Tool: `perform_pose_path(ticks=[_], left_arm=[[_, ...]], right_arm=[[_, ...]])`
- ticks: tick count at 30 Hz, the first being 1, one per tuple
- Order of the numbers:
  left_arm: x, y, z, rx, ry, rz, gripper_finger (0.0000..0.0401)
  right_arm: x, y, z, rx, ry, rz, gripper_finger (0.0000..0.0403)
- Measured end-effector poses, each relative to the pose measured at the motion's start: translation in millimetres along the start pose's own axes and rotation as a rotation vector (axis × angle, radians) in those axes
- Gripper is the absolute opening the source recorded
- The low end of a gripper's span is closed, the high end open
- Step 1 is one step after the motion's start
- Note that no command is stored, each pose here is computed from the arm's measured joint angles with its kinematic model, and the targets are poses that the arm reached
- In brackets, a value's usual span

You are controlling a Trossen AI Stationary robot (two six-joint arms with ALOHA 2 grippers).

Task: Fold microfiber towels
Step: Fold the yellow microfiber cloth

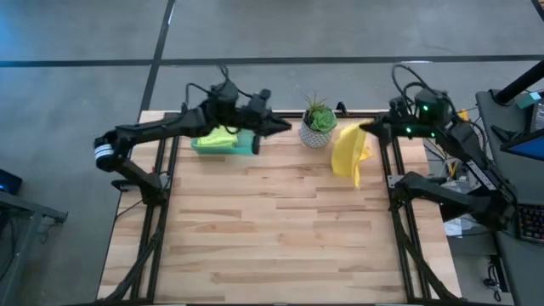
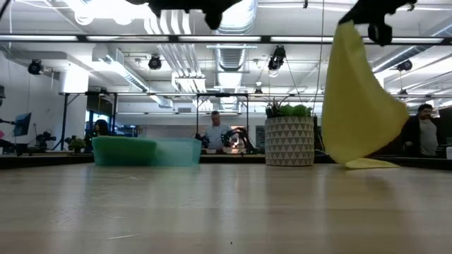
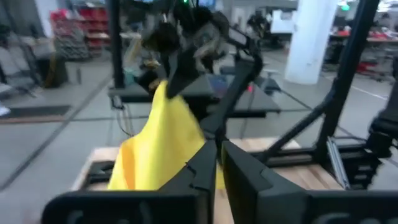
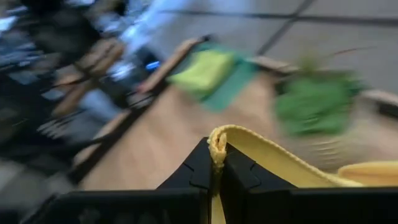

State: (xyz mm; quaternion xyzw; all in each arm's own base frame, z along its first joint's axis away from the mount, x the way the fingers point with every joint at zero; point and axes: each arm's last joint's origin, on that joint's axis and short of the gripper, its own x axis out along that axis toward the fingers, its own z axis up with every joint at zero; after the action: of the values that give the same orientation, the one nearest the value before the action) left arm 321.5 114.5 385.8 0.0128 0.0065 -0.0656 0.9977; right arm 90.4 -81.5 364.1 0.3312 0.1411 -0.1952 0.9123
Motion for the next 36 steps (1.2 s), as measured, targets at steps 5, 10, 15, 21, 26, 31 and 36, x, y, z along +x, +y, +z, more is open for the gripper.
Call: perform_pose_path(ticks=[5, 10, 15, 21, 26, 31, 36], left_arm=[[40, -12, -17, -0.023, 0.042, -0.080, 0.0060], [70, -20, -17, -0.061, 0.038, -0.139, 0.0107], [88, -19, -15, -0.205, 0.044, -0.244, 0.0137], [113, -20, -38, -0.303, 0.115, -0.436, 0.0168], [123, -18, -50, -0.344, 0.146, -0.489, 0.0186], [123, -19, -60, -0.365, 0.177, -0.477, 0.0187], [122, -16, -73, -0.355, 0.250, -0.343, 0.0187]], right_arm=[[-1, 18, -10, 0.066, 0.134, 0.233, 0.0009], [20, 37, -21, 0.063, 0.367, 0.416, 0.0009], [43, 54, -31, 0.007, 0.470, 0.460, 0.0009], [68, 68, -31, -0.027, 0.474, 0.507, 0.0009], [76, 68, -31, -0.016, 0.477, 0.493, 0.0009], [77, 68, -30, -0.016, 0.459, 0.482, 0.0009], [75, 73, -24, -0.009, 0.400, 0.526, 0.0009]])
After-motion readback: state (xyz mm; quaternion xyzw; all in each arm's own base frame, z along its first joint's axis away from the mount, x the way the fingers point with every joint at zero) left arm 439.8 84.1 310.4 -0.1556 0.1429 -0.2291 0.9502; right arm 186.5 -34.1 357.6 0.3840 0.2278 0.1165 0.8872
